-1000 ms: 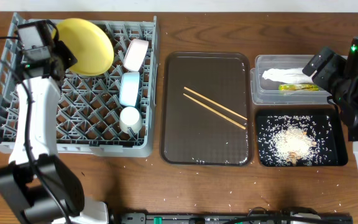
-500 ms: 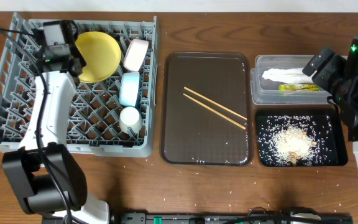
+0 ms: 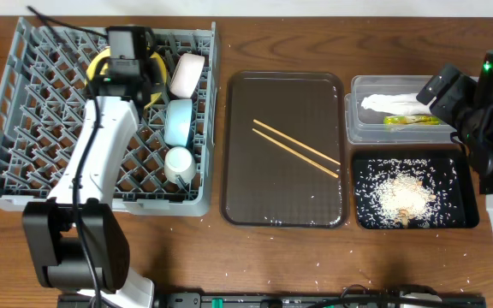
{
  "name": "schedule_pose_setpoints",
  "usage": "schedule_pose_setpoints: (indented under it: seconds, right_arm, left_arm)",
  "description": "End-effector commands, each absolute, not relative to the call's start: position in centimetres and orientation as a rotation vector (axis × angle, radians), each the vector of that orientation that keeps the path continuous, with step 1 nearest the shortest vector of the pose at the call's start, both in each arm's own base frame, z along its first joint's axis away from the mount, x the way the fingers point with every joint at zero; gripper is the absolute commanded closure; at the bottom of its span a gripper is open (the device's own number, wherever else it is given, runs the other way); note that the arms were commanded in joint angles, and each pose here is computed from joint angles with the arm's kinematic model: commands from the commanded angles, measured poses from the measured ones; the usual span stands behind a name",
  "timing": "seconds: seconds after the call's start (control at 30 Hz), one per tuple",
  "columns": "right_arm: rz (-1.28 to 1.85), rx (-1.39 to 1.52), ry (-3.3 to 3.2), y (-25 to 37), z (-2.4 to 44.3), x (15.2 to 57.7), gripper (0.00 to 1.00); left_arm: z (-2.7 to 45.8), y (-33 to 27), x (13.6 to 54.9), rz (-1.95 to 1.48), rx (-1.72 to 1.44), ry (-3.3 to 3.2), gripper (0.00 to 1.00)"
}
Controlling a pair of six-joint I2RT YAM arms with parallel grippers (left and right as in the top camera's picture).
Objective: Sort waste into correct bins and load items into the dishwasher
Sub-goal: 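Lower the yellow plate upright into the rack slots and release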
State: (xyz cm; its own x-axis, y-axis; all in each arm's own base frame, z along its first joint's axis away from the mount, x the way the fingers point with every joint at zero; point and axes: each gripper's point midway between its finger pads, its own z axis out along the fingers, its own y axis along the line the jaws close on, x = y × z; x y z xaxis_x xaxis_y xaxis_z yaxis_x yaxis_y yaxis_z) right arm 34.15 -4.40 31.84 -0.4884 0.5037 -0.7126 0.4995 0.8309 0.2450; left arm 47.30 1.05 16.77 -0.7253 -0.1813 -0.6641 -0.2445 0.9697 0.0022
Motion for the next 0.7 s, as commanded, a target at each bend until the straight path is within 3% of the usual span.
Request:
schedule_pose_setpoints:
  seconds: [0.0,0.17,0.67]
  right_arm:
    - [0.004,0.749,2.165,-4.6,31.8,34.1,0.01]
    - [0.004,0.749,2.165,-4.6,31.8,34.1,0.01]
    - [0.005,0.749,2.165,-4.6,31.8,34.1,0.01]
  left_arm:
    - [16.4,-2.0,47.2,-0.008,-0.116,2.439,0.78]
    - [15.5,-3.1,47.2,-0.034,-0.042,2.463,0.92]
    - [11.2,-2.9,48.1,-0.003,-0.061,2.533,0.93]
